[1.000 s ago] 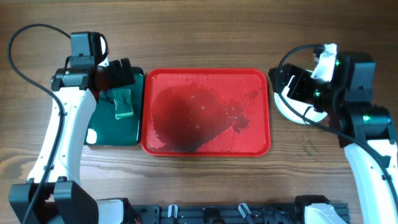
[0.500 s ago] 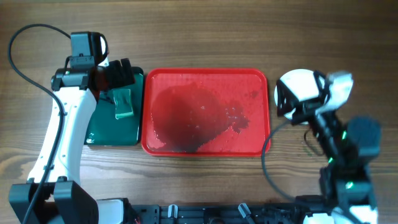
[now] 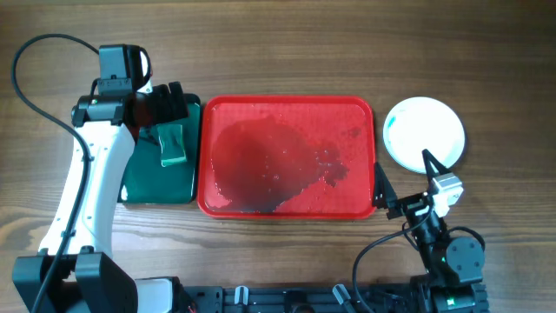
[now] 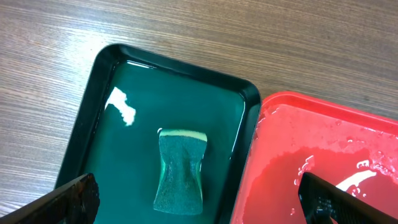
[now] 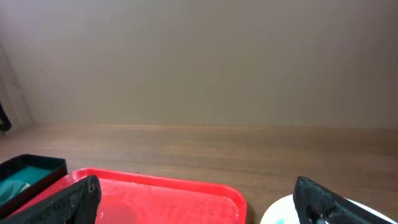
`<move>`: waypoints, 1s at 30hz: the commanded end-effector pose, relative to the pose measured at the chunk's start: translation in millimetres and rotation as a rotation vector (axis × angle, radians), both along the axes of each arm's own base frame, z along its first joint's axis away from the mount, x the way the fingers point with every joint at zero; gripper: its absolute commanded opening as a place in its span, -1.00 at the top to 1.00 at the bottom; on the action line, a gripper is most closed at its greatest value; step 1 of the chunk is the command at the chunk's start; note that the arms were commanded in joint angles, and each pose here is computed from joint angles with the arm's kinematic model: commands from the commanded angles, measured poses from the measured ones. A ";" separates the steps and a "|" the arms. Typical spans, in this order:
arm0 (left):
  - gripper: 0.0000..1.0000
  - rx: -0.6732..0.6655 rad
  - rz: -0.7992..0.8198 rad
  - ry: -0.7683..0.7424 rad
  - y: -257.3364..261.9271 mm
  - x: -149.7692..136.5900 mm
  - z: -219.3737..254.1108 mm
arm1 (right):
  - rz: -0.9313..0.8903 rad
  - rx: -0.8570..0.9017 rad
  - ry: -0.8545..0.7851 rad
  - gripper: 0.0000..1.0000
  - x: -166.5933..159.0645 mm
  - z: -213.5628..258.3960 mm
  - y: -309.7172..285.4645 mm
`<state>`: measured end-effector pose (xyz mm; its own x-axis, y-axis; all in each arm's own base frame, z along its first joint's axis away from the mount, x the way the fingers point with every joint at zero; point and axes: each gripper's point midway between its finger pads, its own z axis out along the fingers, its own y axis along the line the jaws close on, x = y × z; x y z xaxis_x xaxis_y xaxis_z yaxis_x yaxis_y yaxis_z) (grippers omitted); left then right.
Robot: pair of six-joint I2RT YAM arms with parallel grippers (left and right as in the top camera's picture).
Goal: Clean dirty plates on tray and stack at the side
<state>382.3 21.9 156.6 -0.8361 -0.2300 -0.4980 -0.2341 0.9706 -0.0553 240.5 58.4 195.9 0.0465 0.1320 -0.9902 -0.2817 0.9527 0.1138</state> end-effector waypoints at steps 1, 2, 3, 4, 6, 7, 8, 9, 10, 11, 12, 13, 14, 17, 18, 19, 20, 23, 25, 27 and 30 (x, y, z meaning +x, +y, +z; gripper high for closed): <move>-1.00 -0.012 0.007 -0.011 -0.3 2.3 2.9 | -0.022 -0.020 0.015 -1.00 -0.7 -5.9 -3.4; -1.00 -0.012 0.007 -0.011 -0.3 2.3 2.9 | -0.022 -0.025 0.044 -0.99 -0.4 -13.0 -3.3; -1.00 -0.012 0.007 -0.011 -0.3 2.3 2.9 | -0.022 -0.026 0.070 -1.00 -0.3 -19.2 -3.3; -1.00 -0.012 0.007 -0.011 -0.3 2.3 2.9 | -0.021 -0.026 0.072 -0.99 -0.3 -19.8 -3.2; -1.00 -0.012 0.007 -0.011 -0.3 2.3 2.9 | -0.022 -0.026 0.070 -0.99 -0.3 -19.2 -3.3; -1.00 -0.012 0.007 -0.011 -0.3 2.3 2.9 | -0.022 -0.027 0.069 -0.99 -0.3 -19.1 -3.3; -1.00 -0.012 0.007 -0.011 -0.3 2.3 2.9 | -0.022 -0.027 0.071 -0.99 -0.2 -19.5 -3.3; -1.00 -0.012 0.007 -0.011 -0.3 2.4 3.0 | -0.022 -0.027 0.071 -0.99 -0.1 -19.6 -3.3; -1.00 -0.012 0.007 -0.011 -0.3 2.3 2.9 | -0.022 -0.027 0.071 -1.00 -0.1 -19.6 -3.3; -1.00 -0.012 0.007 -0.011 -0.3 2.3 2.9 | -0.022 -0.027 0.071 -1.00 -0.1 -19.6 -3.3; -1.00 -0.012 0.007 -0.011 -0.3 2.3 2.9 | -0.022 -0.027 0.071 -0.99 -0.1 -19.6 -3.3; -1.00 -0.012 0.007 -0.011 -0.3 2.3 2.9 | -0.022 -0.027 0.071 -1.00 -0.1 -19.6 -3.3; -1.00 -0.012 0.007 -0.011 -0.3 2.3 2.9 | -0.022 -0.027 0.071 -0.99 -0.1 -19.6 -3.3; -1.00 -0.012 0.007 -0.011 -0.3 2.3 2.9 | -0.022 -0.027 0.071 -0.99 -0.1 -19.6 -3.3; -1.00 -0.012 0.007 -0.011 -0.3 2.4 3.0 | -0.022 -0.027 0.071 -0.99 -0.1 -19.6 -3.3; -1.00 -0.012 0.007 -0.011 -0.3 2.4 3.0 | -0.022 -0.027 0.071 -0.99 -0.1 -19.6 -3.3; -1.00 -0.012 0.007 -0.011 -0.3 2.4 3.0 | -0.022 -0.027 0.071 -0.99 -0.1 -19.6 -3.3; -1.00 -0.012 0.006 -0.011 -0.4 2.3 2.9 | -0.022 -0.027 0.071 -0.99 -0.1 -19.6 -3.3; -1.00 -0.011 0.009 -0.012 0.5 2.3 3.1 | -0.022 -0.027 0.071 -0.99 -0.1 -19.6 -3.3; -1.00 -0.011 0.006 -0.017 -0.5 1.9 5.1 | -0.022 -0.027 0.071 -0.99 -0.1 -19.6 -3.3; -1.00 -0.001 -0.019 -0.092 -6.6 -4.6 33.9 | -0.022 -0.027 0.071 -0.99 -0.1 -19.6 -3.3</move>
